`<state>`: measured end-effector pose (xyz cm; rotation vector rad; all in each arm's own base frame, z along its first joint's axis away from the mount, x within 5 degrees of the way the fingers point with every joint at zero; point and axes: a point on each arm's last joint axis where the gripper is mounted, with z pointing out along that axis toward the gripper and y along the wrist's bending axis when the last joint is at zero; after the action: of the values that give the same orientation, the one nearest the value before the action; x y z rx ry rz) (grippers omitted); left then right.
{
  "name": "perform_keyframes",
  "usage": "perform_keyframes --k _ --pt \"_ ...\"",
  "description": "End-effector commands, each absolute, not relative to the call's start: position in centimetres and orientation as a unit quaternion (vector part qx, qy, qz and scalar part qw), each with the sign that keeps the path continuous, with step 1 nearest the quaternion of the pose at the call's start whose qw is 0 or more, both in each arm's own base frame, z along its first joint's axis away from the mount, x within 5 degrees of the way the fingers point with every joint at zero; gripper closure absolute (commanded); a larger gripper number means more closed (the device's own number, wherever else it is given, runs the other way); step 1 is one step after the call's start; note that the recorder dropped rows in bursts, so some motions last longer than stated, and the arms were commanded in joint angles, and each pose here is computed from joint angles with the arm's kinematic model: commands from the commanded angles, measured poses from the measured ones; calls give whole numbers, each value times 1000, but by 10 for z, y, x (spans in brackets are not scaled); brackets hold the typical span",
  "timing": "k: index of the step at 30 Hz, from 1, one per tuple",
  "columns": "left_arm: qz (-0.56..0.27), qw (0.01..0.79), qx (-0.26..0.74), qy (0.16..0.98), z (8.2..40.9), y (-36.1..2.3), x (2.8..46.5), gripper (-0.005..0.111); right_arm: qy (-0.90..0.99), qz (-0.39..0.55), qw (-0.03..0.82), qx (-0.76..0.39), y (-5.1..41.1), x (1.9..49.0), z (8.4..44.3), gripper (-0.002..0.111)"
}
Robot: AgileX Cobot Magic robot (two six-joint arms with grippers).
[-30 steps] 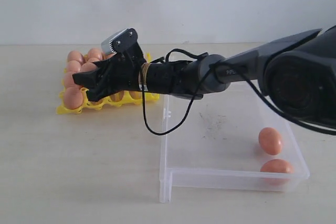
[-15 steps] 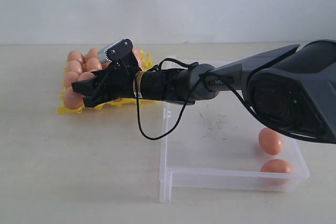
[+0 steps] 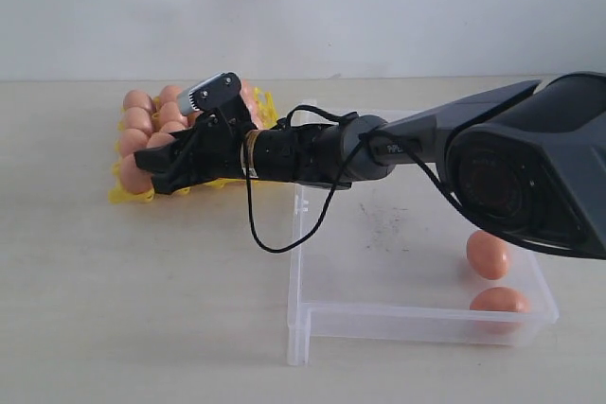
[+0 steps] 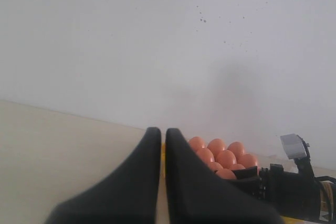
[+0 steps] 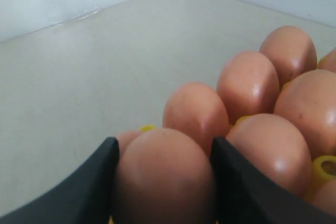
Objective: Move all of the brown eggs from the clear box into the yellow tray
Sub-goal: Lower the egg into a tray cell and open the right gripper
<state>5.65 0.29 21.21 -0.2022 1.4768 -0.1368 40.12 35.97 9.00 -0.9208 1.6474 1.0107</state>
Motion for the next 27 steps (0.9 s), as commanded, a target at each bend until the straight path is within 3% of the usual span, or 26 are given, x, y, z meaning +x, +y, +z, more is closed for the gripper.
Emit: perform_keyframes --k 1,5,13,27 --pt "-62 735 -88 670 213 3 56 103 694 404 473 -361 358 405 89 64" --pt "-62 735 -88 670 213 3 56 103 703 401 469 -352 357 406 88 53" --pt "-62 735 -88 670 213 3 56 103 712 397 472 -336 356 409 90 53" --pt "-62 735 -88 670 213 3 56 103 724 344 496 -334 351 416 123 53"
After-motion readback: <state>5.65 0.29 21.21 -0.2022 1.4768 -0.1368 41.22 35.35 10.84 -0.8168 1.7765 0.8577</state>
